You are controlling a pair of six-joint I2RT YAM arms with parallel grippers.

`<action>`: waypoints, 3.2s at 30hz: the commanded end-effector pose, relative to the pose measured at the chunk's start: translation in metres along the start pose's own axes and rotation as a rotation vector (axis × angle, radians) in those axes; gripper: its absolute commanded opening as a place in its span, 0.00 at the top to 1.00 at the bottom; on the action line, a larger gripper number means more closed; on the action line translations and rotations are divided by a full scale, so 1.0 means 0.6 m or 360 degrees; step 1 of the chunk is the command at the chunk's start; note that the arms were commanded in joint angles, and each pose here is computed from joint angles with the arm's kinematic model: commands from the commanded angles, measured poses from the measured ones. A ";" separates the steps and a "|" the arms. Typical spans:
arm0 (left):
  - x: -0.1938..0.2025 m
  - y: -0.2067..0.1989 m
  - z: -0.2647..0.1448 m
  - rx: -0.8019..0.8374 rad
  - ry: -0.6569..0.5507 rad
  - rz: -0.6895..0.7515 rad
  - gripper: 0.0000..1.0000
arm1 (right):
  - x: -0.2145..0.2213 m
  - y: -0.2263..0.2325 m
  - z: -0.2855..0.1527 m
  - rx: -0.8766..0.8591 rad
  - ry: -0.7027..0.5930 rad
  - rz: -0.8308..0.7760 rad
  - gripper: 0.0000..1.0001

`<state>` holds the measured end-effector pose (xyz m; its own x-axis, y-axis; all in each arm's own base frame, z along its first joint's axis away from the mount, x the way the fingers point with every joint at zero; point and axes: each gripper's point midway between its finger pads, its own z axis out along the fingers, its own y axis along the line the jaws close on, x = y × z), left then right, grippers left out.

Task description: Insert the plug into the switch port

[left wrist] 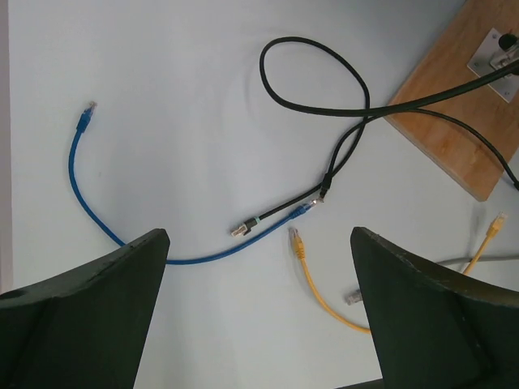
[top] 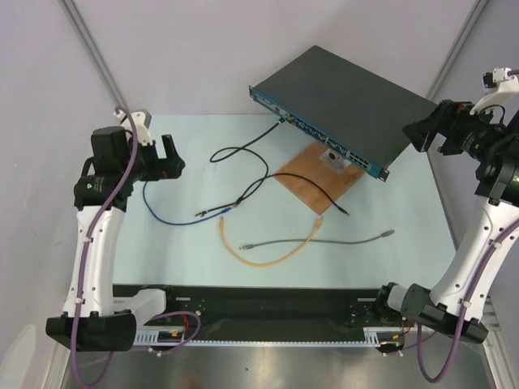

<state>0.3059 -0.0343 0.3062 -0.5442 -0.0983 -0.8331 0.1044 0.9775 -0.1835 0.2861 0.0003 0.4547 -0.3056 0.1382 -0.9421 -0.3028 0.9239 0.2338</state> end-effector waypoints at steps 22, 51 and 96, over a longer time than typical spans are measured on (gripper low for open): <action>0.067 0.300 0.244 -0.0275 0.0608 0.0147 0.12 | 0.040 0.027 0.061 -0.0227 0.0149 -0.0191 0.00; 0.174 0.421 0.423 -0.0264 0.0842 0.0248 0.29 | 0.071 0.022 0.121 -0.0272 0.0304 -0.0251 0.00; -0.189 -0.140 -0.078 0.0650 -0.0381 0.0819 1.00 | -0.072 0.197 0.025 -0.0853 -0.0206 0.0045 0.00</action>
<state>0.3458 -0.0790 0.4057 -0.2854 0.2442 -0.9268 0.6298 0.7767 0.0107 0.2906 0.0920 0.4919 -0.2392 0.1604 -0.9576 -0.6452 0.7108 0.2803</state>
